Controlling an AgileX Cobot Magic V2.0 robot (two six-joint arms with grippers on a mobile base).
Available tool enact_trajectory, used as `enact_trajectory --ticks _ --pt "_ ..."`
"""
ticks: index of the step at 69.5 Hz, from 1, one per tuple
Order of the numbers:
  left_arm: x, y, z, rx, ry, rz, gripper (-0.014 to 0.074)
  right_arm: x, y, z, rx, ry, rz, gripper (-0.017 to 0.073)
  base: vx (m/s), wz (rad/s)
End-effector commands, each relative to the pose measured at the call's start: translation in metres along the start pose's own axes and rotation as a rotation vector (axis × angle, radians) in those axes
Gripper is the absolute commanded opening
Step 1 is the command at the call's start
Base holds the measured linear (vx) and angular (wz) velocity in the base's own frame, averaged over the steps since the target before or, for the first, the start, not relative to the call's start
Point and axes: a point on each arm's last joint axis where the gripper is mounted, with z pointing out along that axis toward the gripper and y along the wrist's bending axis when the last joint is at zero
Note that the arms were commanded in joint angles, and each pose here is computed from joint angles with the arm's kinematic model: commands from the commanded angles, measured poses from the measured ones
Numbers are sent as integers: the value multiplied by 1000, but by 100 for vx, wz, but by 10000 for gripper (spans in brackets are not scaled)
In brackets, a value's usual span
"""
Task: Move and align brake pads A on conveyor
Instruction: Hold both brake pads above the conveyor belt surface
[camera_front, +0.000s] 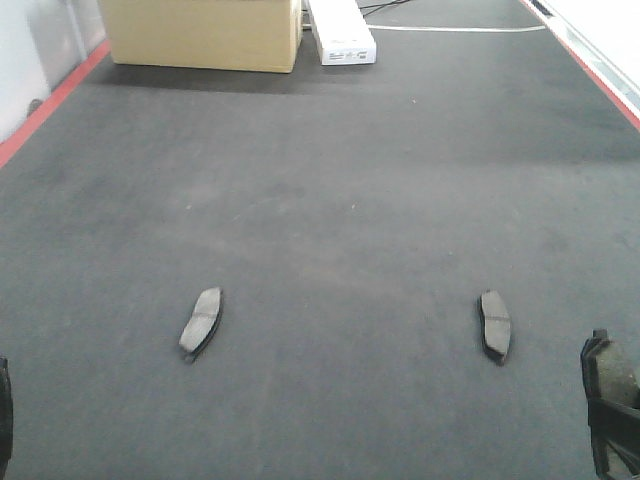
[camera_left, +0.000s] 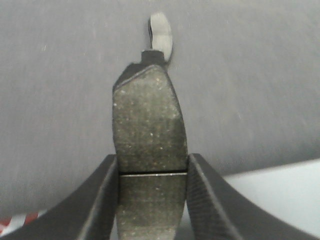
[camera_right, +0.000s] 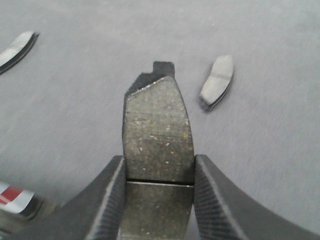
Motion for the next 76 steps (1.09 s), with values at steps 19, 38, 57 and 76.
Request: enact_trajectory --ticks 19,38,57,76 --pt "-14 -3 -6 25 -98 -1 174 -15 2 -5 -16 -110 -19 177 15 -10" --pt "-14 -3 -6 25 -98 -1 174 -15 2 -5 -16 -110 -19 177 5 -10" --pt "-14 -3 -6 25 -98 -1 174 -15 2 -5 -16 -110 -19 177 1 -1" --pt "-14 -3 -6 25 -98 -1 174 -15 2 -5 -16 -110 -19 177 0 0"
